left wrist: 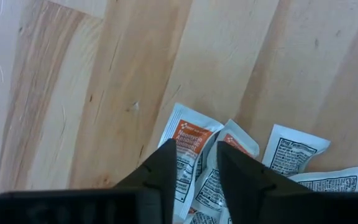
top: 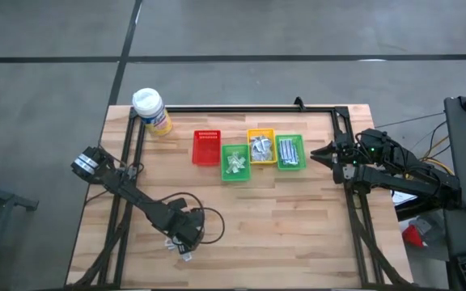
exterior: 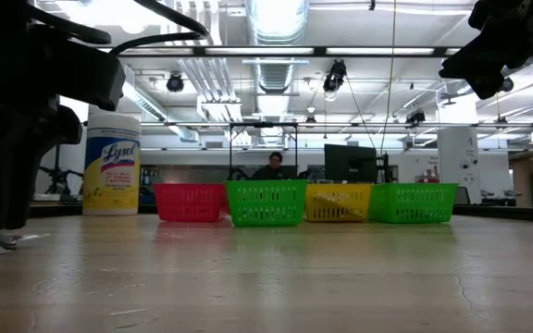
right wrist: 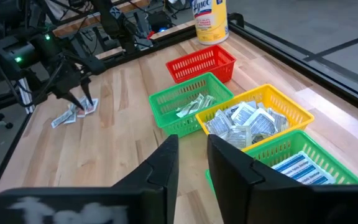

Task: Pick & Place First Aid Supplies
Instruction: Put the ointment pack into the red basket

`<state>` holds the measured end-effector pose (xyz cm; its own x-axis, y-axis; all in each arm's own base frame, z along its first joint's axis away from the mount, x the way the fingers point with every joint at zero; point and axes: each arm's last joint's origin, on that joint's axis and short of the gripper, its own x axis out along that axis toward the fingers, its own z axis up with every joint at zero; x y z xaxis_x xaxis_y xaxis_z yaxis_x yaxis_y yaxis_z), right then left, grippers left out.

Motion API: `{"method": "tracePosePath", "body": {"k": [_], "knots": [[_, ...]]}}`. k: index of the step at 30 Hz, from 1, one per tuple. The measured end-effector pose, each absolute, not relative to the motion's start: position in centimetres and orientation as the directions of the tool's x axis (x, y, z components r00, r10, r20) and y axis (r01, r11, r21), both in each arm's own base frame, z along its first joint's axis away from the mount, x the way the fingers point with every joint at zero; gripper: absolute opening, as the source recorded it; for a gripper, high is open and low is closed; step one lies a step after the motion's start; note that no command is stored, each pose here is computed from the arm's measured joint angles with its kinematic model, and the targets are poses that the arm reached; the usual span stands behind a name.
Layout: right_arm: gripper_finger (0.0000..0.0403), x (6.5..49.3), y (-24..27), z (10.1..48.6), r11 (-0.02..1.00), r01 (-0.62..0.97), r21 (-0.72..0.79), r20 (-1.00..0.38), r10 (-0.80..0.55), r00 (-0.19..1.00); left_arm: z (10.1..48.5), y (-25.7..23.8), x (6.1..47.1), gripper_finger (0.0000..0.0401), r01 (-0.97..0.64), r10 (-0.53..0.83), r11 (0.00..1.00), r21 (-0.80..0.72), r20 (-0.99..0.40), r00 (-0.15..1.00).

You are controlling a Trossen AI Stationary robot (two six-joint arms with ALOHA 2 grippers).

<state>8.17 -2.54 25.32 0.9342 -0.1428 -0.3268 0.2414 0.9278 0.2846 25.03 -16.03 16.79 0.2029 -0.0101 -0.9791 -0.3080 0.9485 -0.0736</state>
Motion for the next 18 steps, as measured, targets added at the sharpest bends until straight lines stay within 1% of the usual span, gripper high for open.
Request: {"method": "tracePosePath", "body": {"k": [5, 9, 13, 18], "knots": [[0.0086, 8.17, -2.54, 25.32, 0.928, 0.241, 0.285, -0.327, -0.143, 0.934, 16.77, -15.99, 25.05, 0.0064, -0.309, -0.01, 0.948, -0.074, -0.979, 0.203], [0.008, 8.17, -2.54, 25.32, 0.928, 0.241, 0.285, -0.327, -0.142, 0.934, 16.5, -15.96, 25.0, 0.0045, -0.308, -0.013, 0.948, -0.078, -0.978, 0.207], [0.0072, 8.17, -2.54, 25.32, 0.928, 0.241, 0.285, -0.327, -0.143, 0.934, 16.48, -15.96, 25.0, 0.0045, -0.309, -0.013, 0.948, -0.078, -0.978, 0.207], [0.0068, 8.17, -2.54, 25.32, 0.928, 0.241, 0.285, -0.327, -0.143, 0.934, 16.58, -16.0, 25.06, 0.0071, -0.311, -0.016, 0.947, -0.082, -0.977, 0.211]]}}
